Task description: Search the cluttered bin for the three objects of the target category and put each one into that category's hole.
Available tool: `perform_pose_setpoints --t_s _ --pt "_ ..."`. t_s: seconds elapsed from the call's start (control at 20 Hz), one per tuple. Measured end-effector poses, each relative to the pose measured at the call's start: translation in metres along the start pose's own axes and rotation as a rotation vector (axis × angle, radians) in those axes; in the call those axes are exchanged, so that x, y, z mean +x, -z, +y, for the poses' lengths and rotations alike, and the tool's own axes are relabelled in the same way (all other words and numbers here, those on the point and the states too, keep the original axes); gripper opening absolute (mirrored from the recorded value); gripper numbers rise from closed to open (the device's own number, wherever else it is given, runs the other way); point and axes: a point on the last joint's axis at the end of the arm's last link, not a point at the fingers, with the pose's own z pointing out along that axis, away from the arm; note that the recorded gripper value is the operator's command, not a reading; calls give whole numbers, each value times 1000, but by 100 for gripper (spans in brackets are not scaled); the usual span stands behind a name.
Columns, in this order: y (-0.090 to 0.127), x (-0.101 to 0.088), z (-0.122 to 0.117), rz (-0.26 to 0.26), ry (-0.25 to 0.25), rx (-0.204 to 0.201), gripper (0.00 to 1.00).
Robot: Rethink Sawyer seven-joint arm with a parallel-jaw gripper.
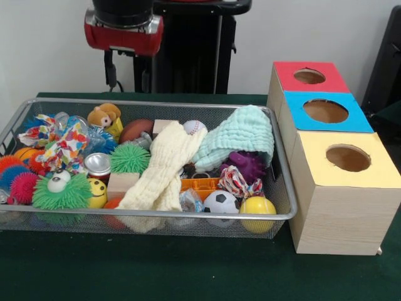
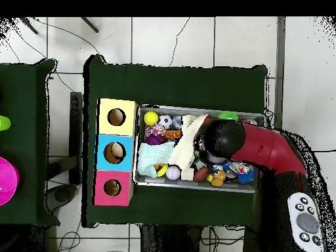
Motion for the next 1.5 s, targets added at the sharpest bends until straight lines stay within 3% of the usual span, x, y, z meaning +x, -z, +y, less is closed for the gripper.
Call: perform_pose_setpoints --t_s 0.4,0.8,1.5 --pt "-57 25 -17 101 65 78 100" --pt "-97 44 -40 174 96 133 100" --pt "-130 58 -51 235 97 140 100"
